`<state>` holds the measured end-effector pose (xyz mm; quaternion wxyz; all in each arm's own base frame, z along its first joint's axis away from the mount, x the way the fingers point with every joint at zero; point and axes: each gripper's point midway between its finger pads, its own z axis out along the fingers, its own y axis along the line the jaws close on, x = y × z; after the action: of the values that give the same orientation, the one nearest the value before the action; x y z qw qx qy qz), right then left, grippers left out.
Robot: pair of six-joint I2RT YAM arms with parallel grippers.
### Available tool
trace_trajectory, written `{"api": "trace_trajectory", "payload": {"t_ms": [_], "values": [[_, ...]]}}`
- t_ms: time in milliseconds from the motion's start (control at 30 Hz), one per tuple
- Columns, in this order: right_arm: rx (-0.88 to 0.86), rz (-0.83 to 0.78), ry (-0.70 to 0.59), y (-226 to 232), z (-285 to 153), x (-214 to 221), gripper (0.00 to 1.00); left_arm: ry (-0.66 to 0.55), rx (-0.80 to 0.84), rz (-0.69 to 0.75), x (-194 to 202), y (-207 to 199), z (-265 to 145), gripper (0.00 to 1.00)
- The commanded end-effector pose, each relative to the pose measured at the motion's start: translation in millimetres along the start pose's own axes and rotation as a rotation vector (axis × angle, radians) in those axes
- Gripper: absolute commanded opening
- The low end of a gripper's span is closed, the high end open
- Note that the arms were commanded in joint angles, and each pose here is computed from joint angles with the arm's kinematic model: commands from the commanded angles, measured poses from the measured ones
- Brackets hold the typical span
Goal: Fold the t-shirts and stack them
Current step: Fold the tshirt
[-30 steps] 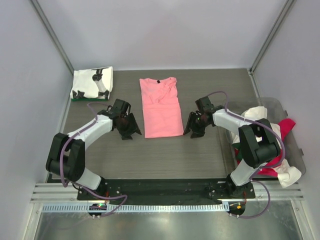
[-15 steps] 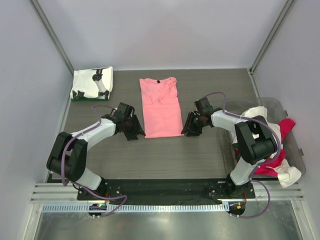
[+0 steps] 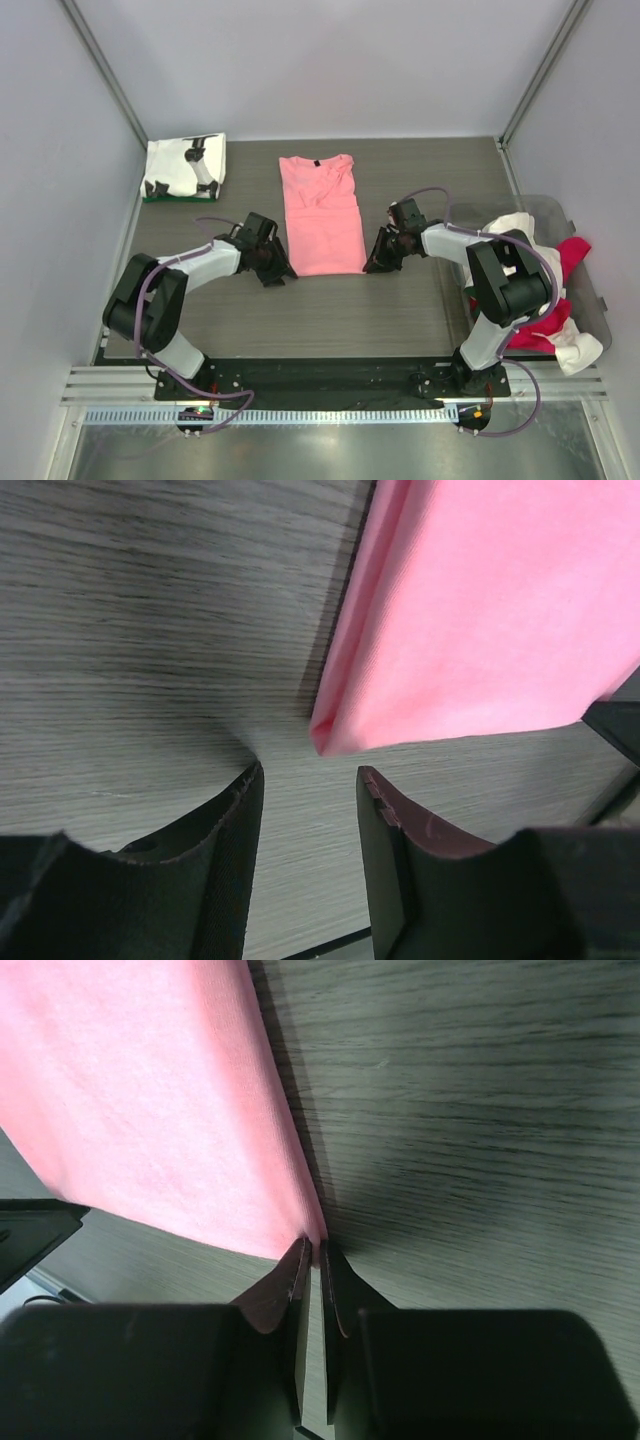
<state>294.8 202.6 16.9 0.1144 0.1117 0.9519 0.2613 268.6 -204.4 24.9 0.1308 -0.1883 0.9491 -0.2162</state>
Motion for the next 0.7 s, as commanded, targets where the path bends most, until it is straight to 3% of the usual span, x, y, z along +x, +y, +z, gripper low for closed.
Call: {"api": "trace_trajectory", "payload": {"t_ms": [0,533,667], "values": [[0.038,-0.001,0.026,-14,9,9,0.13,-0.007,-0.001,-0.003,0,2,7,0.43],[0.052,-0.001,0.047,-22,14,15,0.08,-0.065,-0.064,-0.011,-14,10,17,0.36],[0.055,-0.002,0.053,-23,16,16,0.06,-0.06,-0.078,-0.008,-16,11,22,0.28]]}}
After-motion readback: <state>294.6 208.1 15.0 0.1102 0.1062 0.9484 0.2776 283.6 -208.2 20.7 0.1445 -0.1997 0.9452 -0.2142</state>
